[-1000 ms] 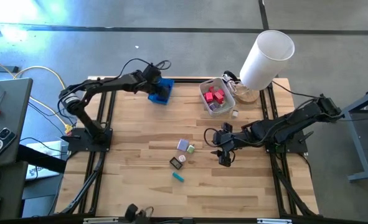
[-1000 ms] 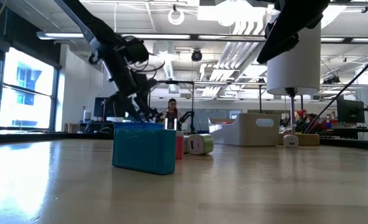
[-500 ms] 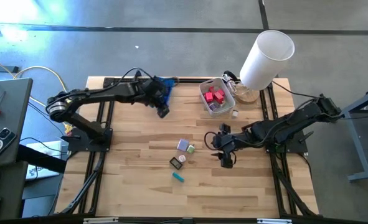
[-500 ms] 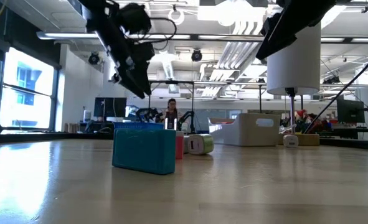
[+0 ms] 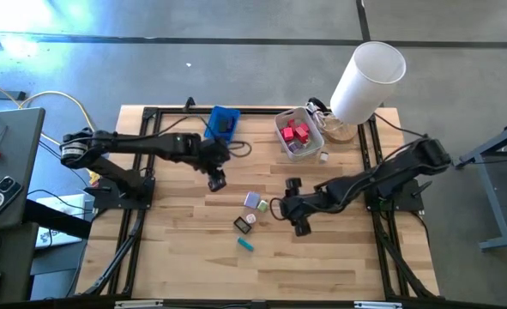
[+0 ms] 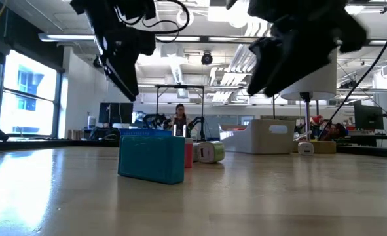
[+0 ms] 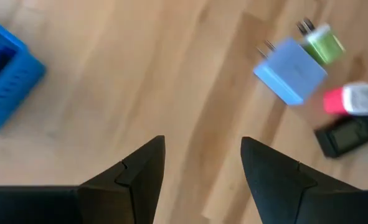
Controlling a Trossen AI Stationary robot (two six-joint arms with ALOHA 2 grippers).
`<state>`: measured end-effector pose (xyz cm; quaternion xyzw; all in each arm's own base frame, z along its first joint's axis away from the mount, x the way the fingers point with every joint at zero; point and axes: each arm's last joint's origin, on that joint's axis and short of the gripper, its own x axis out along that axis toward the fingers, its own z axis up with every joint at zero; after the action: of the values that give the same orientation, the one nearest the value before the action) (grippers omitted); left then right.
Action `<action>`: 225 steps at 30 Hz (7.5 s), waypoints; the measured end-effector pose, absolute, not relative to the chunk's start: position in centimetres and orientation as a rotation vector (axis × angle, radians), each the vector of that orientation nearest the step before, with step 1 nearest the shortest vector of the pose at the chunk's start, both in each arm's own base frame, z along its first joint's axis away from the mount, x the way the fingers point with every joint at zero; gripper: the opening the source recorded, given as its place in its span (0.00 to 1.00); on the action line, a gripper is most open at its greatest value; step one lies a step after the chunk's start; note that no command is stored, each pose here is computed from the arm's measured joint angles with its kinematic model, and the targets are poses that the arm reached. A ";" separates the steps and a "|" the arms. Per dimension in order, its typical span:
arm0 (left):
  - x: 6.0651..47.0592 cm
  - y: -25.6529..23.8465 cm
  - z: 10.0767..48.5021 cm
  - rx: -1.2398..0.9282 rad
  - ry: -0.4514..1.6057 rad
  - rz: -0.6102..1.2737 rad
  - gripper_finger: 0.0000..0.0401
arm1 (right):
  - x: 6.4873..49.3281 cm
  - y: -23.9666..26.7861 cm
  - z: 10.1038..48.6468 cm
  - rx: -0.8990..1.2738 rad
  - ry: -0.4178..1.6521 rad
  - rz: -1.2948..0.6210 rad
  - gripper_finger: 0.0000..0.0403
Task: Pick & Place Office items
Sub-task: Put the green charger adapter into the white bin, then put the light purple charger adapter into the white bin
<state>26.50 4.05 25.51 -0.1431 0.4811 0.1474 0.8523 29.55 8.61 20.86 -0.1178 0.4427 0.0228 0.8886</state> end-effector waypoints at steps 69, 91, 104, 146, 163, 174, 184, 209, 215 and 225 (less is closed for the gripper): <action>27.5 -1.4 25.9 -0.221 0.924 0.252 0.50 | 35.3 4.0 13.0 -0.533 0.832 0.486 0.57; 27.5 -1.4 25.9 -0.210 0.924 0.246 0.50 | 36.6 4.3 10.8 -0.387 0.805 0.432 0.57; 27.5 -1.4 25.9 -0.210 0.924 0.246 0.50 | 36.1 4.2 10.5 -0.294 0.880 0.401 0.50; 28.6 -3.0 23.5 -0.241 1.019 0.236 0.50 | 29.8 0.2 21.5 -0.111 1.071 -0.445 0.30; 28.1 -4.8 23.4 -0.204 1.054 0.184 0.50 | 28.6 -10.9 24.1 0.106 1.045 -0.780 0.30; 27.8 -6.3 23.4 -0.172 1.057 0.134 0.50 | 28.0 -12.3 21.6 0.213 1.038 -0.761 0.30; 27.8 -6.4 23.4 -0.171 1.051 0.136 0.50 | 28.4 -12.9 18.7 0.213 1.071 -0.768 0.30; 27.8 -6.6 23.5 -0.170 1.048 0.137 0.50 | 28.7 -14.2 16.3 0.284 1.102 -0.741 0.48; 27.8 -6.6 23.5 -0.170 1.047 0.137 0.50 | 28.5 -13.7 17.8 0.278 1.056 -0.730 0.56; 27.7 -6.6 23.4 -0.189 1.052 0.150 0.50 | 27.6 -10.4 22.5 0.196 0.950 -0.628 0.64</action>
<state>27.75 -6.59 23.42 -0.0900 0.5009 0.0715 0.8578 27.57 -10.40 22.50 0.0925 0.4491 -0.2969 0.8376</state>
